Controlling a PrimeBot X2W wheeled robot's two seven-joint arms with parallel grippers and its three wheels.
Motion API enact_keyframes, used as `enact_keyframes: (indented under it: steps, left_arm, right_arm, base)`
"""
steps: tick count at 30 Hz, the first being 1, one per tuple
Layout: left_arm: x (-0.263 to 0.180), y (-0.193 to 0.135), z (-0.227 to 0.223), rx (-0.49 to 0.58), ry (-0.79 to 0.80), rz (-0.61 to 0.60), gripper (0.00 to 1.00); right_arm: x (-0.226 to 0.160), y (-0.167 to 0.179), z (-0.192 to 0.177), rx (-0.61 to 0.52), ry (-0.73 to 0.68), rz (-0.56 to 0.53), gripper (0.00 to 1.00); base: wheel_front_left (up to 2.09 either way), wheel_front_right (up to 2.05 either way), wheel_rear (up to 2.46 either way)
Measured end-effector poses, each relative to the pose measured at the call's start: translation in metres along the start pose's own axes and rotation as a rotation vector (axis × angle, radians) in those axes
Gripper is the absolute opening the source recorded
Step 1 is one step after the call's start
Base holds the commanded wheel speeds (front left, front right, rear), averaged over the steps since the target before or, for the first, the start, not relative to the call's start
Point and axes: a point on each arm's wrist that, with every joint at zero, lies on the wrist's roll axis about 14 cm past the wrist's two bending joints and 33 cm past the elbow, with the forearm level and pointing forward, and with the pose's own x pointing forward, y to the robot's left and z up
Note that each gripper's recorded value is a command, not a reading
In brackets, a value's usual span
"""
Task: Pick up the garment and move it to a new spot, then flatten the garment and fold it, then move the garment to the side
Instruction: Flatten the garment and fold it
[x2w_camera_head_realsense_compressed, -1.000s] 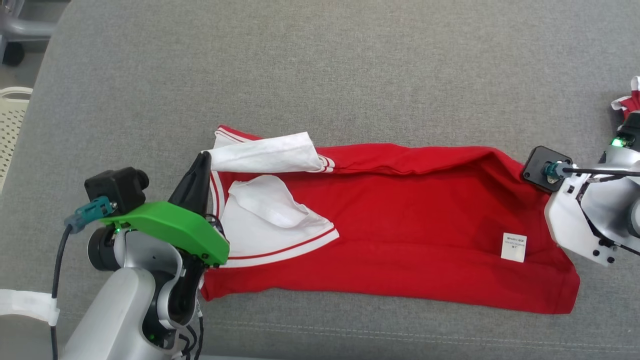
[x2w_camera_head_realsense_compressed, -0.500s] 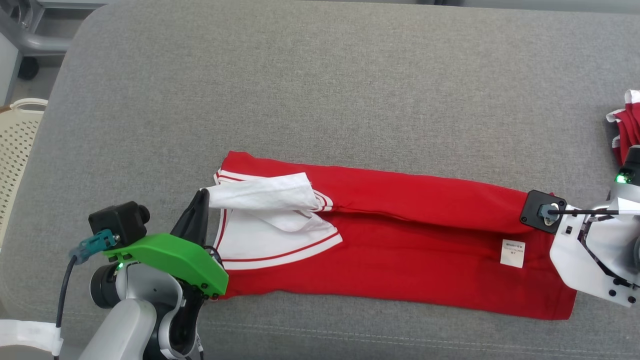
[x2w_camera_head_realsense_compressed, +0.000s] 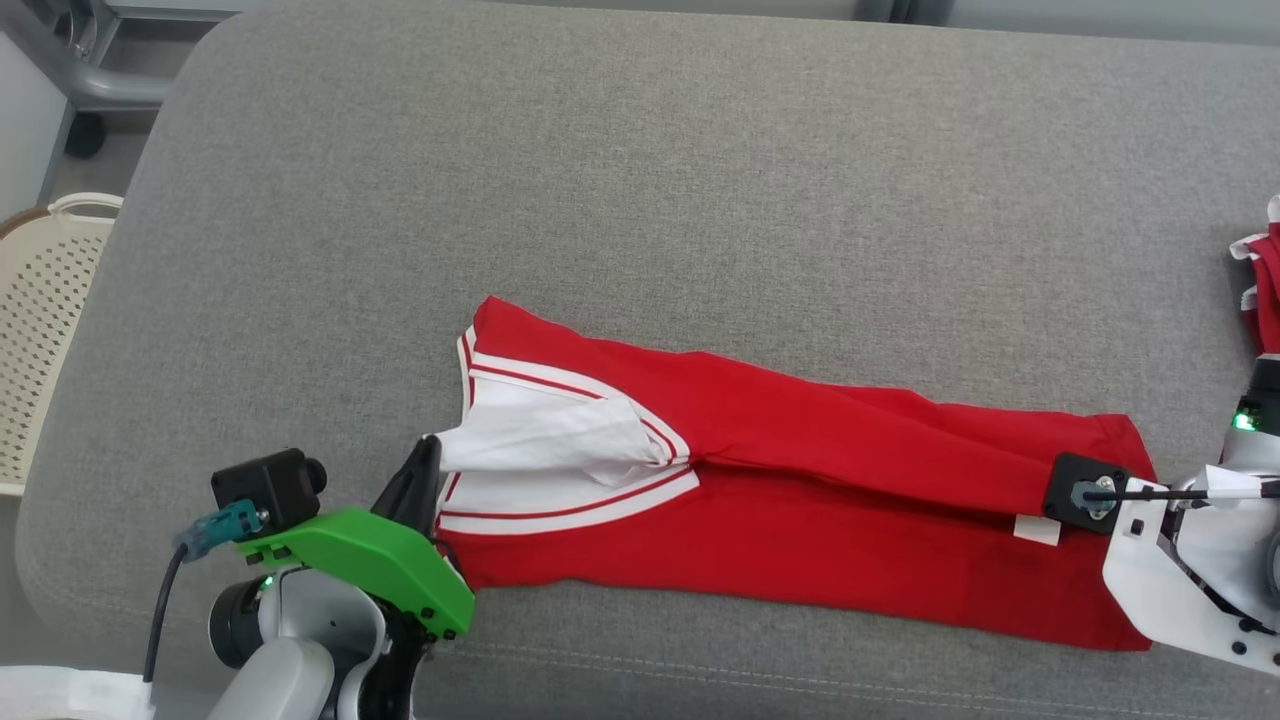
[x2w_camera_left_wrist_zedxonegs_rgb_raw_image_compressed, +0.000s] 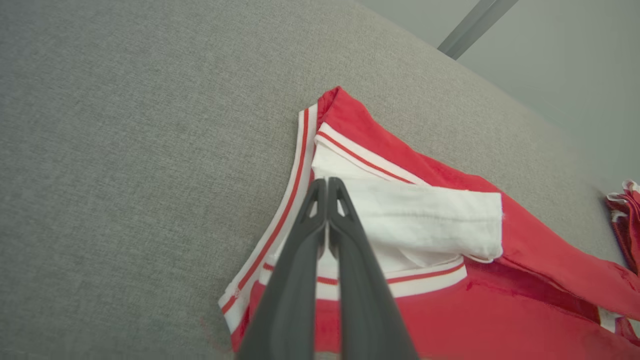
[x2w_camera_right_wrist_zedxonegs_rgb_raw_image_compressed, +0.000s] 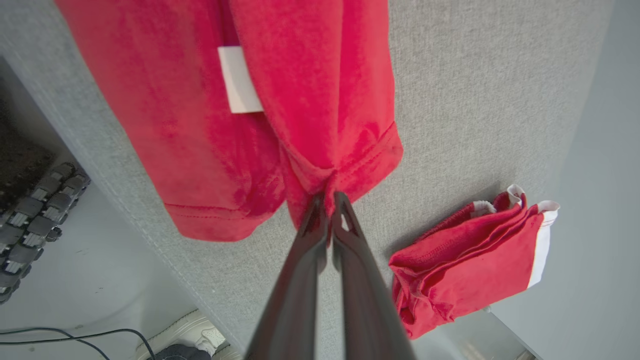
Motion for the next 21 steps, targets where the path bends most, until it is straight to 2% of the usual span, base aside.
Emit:
enact_keyframes:
  steps: [3, 4, 5, 6, 11, 12, 13, 21]
  left_arm:
    - [-0.003, 0.004, -0.006, -0.006, 0.014, 0.018, 0.00]
    - [-0.003, 0.007, -0.008, -0.005, 0.019, 0.027, 0.00]
    - [-0.004, 0.008, -0.011, -0.001, 0.031, 0.033, 0.00]
    - [-0.005, 0.010, -0.015, 0.002, 0.045, 0.039, 0.00]
    - [-0.011, 0.014, -0.032, 0.015, 0.092, 0.051, 0.01]
    - [-0.012, 0.016, -0.035, 0.025, 0.103, 0.054, 0.47]
    - [-0.014, 0.018, -0.036, 0.037, 0.103, 0.061, 1.00]
    - [-0.029, 0.032, -0.051, 0.103, 0.146, 0.106, 1.00]
  right_arm:
    - [0.002, 0.004, 0.000, -0.001, 0.002, 0.010, 0.00]
    - [0.003, 0.004, 0.002, 0.004, -0.003, 0.012, 0.13]
    - [0.003, 0.004, 0.002, 0.010, -0.004, 0.016, 0.93]
    - [0.004, 0.004, 0.003, 0.012, -0.007, 0.017, 1.00]
    - [0.004, -0.001, 0.010, 0.045, -0.044, 0.011, 1.00]
    - [0.003, -0.004, 0.013, 0.058, -0.061, 0.010, 1.00]
    - [0.002, -0.007, 0.016, 0.063, -0.077, 0.002, 1.00]
    - [-0.009, -0.021, 0.026, 0.129, -0.176, -0.039, 1.00]
  base:
    - [0.00, 0.00, 0.00]
    - [0.00, 0.00, 0.00]
    - [0.00, 0.00, 0.00]
    - [0.00, 0.00, 0.00]
    - [0.00, 0.00, 0.00]
    - [0.00, 0.00, 0.00]
    - [0.00, 0.00, 0.00]
    - [0.00, 0.00, 0.00]
